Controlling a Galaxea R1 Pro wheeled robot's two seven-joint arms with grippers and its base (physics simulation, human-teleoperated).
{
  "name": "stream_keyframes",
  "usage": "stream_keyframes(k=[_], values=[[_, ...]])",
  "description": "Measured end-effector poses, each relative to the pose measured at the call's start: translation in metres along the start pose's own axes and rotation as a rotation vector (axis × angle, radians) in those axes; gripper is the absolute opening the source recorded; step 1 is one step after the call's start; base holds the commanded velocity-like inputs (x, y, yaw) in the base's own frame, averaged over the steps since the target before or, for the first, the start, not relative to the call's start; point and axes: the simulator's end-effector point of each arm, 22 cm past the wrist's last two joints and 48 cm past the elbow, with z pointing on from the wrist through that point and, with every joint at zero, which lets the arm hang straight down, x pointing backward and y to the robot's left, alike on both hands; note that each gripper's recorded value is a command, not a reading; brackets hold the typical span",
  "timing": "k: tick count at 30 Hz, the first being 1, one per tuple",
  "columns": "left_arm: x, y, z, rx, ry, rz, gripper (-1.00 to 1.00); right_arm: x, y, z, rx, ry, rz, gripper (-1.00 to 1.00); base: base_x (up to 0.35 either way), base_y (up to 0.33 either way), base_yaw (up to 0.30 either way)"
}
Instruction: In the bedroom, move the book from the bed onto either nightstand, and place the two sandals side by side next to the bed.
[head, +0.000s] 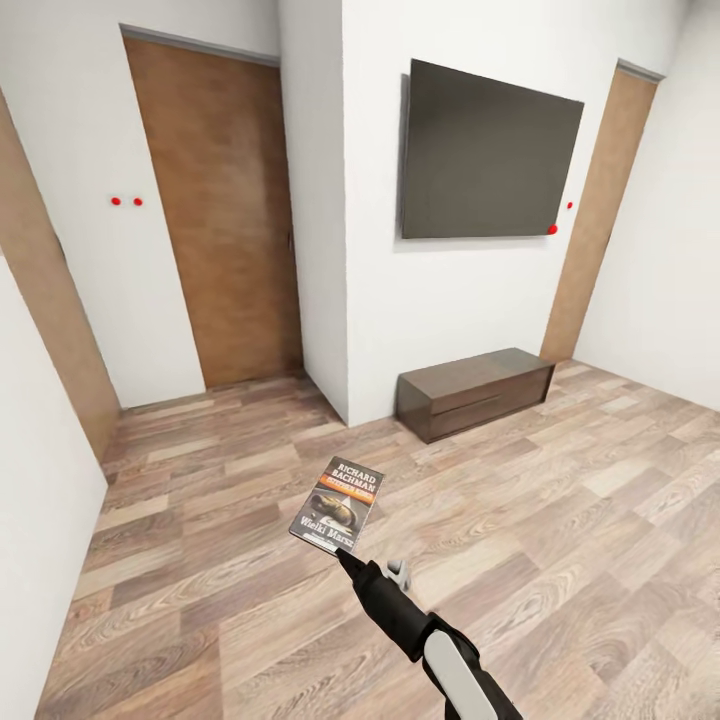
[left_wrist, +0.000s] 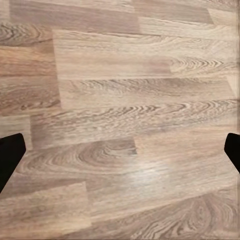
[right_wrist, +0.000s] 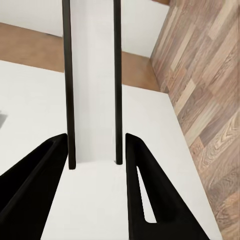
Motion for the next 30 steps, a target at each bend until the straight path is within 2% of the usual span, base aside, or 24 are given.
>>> stream_keyframes(k=[12,25,30], values=[[-0.0001,0.0002,0.0,-0.001,0.0,-0.001,1.0,-0.0001,-0.0001,-0.0001,0.0,0.0,0.0,-1.0,0.18,0.0,-0.228],[-0.0002,0.0004,-0.0001,-0.002,-0.001,-0.001,1.0,0.0003,0.0003,-0.0002,-0.001,0.001,0.0,-1.0,0.271,0.0,-0.264],[-0.0002,0.0047,-0.0001,-0.021,-0.001,0.0,1.0,0.0,0.0018,-0.0002,-0.008,0.001,0.001,-1.0,0.288,0.0,-0.267]])
